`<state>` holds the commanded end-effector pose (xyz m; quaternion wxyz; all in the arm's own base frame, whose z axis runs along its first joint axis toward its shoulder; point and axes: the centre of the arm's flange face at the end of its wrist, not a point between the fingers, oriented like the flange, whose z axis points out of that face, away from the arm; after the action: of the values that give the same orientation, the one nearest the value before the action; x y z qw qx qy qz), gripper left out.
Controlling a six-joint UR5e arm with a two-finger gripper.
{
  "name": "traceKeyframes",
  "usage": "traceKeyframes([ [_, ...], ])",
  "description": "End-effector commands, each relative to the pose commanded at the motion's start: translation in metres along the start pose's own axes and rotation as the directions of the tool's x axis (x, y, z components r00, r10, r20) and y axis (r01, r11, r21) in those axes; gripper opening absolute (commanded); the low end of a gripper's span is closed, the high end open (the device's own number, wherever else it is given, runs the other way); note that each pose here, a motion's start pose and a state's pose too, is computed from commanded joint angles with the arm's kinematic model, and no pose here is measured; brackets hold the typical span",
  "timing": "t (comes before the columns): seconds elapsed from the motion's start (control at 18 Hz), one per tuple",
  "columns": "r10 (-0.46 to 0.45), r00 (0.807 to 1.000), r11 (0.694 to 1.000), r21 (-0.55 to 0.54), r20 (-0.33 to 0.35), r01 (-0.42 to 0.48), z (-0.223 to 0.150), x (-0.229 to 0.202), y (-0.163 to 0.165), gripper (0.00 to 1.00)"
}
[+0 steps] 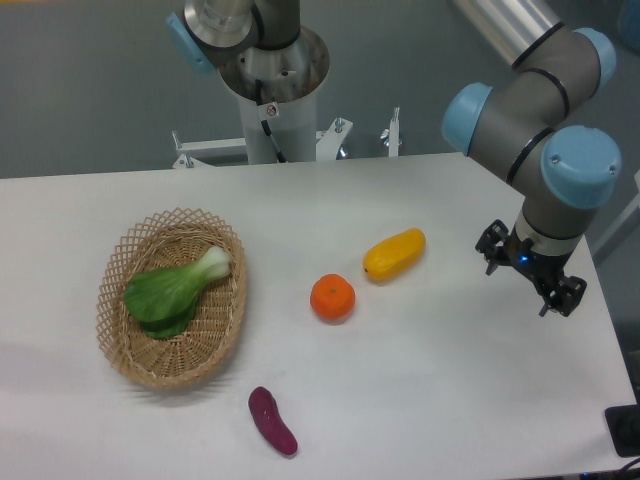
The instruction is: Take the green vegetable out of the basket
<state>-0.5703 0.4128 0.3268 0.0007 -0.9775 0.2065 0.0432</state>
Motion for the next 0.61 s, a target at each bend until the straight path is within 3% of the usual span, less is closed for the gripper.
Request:
traceKeyframes([
  [0.61, -0.002, 1.000, 1.000, 0.015, 0.000, 0.002, -0.001, 0.004, -0.013, 1.00],
])
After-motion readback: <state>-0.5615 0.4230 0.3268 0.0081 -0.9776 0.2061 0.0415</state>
